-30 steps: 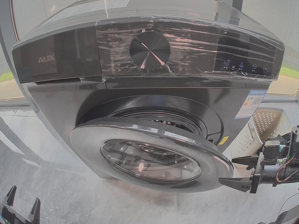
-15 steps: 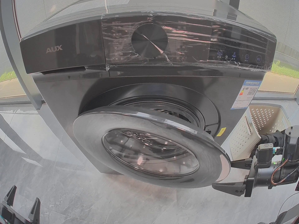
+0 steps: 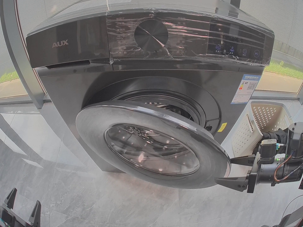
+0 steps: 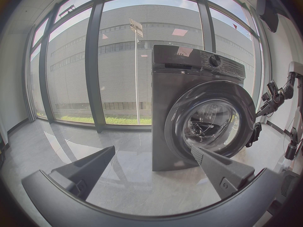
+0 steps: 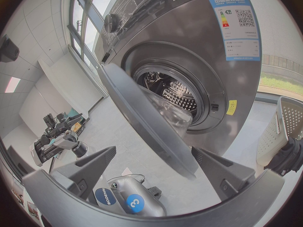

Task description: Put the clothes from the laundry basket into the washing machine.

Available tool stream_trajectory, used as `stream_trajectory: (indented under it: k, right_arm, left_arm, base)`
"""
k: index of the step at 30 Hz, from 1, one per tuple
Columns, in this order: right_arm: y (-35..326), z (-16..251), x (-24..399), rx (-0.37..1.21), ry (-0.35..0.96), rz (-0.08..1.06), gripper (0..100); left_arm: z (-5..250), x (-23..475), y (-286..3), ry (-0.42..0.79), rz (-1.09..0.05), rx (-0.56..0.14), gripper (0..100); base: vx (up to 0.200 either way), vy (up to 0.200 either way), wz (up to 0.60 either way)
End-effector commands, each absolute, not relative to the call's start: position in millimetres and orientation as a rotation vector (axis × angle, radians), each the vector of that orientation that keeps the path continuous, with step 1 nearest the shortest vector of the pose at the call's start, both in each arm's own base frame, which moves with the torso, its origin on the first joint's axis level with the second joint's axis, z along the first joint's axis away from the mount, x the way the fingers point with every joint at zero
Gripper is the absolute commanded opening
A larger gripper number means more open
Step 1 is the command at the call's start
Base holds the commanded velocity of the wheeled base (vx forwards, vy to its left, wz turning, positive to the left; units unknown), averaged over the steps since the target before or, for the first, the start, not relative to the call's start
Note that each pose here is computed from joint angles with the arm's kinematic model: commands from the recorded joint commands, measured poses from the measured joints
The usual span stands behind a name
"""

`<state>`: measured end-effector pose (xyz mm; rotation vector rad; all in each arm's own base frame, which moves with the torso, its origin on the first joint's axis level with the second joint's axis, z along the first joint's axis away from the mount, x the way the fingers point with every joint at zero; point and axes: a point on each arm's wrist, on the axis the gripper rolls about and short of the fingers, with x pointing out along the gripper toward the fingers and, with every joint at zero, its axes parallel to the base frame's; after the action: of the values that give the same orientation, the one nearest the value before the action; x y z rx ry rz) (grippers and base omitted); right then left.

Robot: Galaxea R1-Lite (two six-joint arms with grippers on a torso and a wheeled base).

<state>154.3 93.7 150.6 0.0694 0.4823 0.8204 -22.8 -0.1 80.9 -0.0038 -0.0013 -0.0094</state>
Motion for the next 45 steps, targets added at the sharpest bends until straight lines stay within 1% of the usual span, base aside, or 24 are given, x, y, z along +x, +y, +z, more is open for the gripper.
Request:
stream_trajectory:
  k: [1, 6, 11, 17, 21, 24, 29, 37, 42, 45]
  right_arm:
    - [103, 142, 166, 0.064, 0.523, 0.831, 100]
    - [103, 136, 153, 0.051, 0.532, 0.865, 100]
    - [98, 140, 145, 0.060, 0.505, 0.869, 100]
    - [101, 150, 161, 0.067, 0.470, 0.840, 100]
    - [109, 142, 175, 0.064, 0.519, 0.831, 100]
    - [112, 137, 176, 0.058, 0.531, 0.844, 100]
    - [116, 136, 160, 0.050, 0.528, 0.899, 100]
    - [96, 134, 122, 0.052, 0.499, 0.941, 100]
    - [89, 143, 115, 0.079, 0.437, 0.938, 100]
    - [88, 162, 115, 0.128, 0.359, 0.924, 100]
  left_arm:
    - [76, -23, 0, -0.003, -0.009, -0.008, 100]
    - [76, -23, 0, -0.005, -0.009, -0.006, 100]
    - [76, -23, 0, -0.005, -0.009, -0.005, 100]
    - [76, -23, 0, -0.005, -0.009, -0.006, 100]
    - [76, -23, 0, -0.005, -0.009, -0.008, 100]
    - [76, -23, 0, -0.005, -0.009, -0.008, 100]
    - [76, -23, 0, -0.005, -0.011, -0.008, 100]
    - [76, -23, 0, -0.005, -0.011, -0.005, 100]
    - [76, -23, 0, -0.005, -0.011, -0.005, 100]
    - [76, -23, 0, -0.005, -0.011, -0.005, 100]
  base:
    - [0.000, 0.000, 0.00]
    - [0.000, 0.000, 0.00]
    - [0.000, 0.000, 0.00]
    - [0.000, 0.000, 0.00]
    - [0.000, 0.000, 0.00]
    - [0.000, 0.000, 0.00]
    - [0.000, 0.000, 0.00]
    - [0.000, 0.000, 0.00]
    - [0.000, 0.000, 0.00]
    - [0.000, 0.000, 0.00]
